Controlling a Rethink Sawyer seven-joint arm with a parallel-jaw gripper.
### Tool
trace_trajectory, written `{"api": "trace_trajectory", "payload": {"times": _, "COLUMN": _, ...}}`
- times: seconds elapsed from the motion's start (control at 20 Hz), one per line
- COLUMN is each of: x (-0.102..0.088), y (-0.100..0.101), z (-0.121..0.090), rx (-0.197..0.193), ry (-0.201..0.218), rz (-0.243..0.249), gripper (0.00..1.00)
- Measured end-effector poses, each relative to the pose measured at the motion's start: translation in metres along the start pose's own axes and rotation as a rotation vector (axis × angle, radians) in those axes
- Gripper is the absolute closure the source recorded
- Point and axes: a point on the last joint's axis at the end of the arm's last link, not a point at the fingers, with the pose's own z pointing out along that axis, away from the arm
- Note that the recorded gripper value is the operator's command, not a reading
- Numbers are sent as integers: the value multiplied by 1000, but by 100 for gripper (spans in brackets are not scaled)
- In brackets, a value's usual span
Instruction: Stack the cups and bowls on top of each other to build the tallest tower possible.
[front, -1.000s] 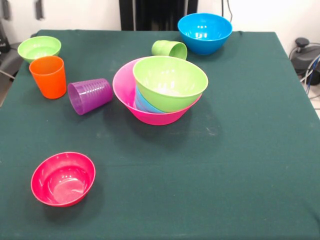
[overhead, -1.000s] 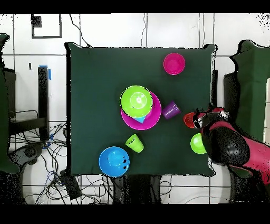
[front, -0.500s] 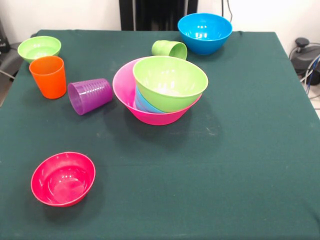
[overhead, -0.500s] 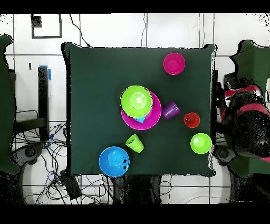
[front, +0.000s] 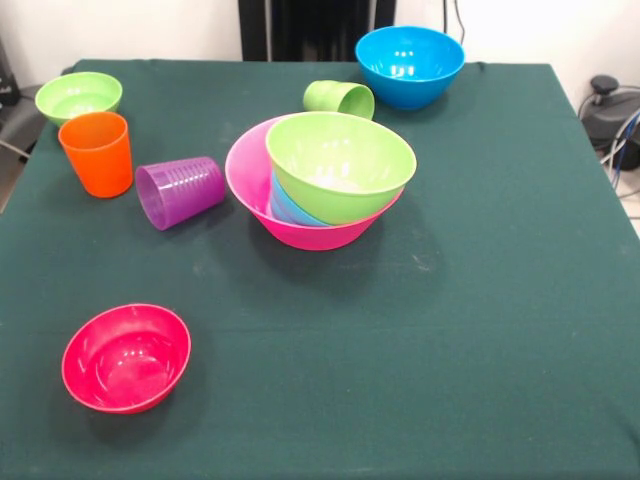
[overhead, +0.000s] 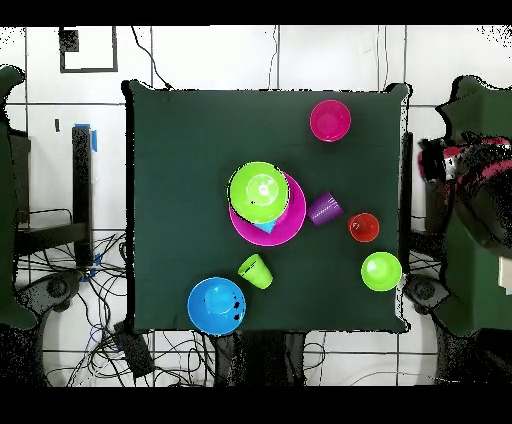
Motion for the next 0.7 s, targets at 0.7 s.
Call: {"api": "trace_trajectory", "payload": {"times": 0.7, "x": 42, "y": 138, "z": 118, "rx": -817, "ry": 626, "rz": -19, "gripper": 0}}
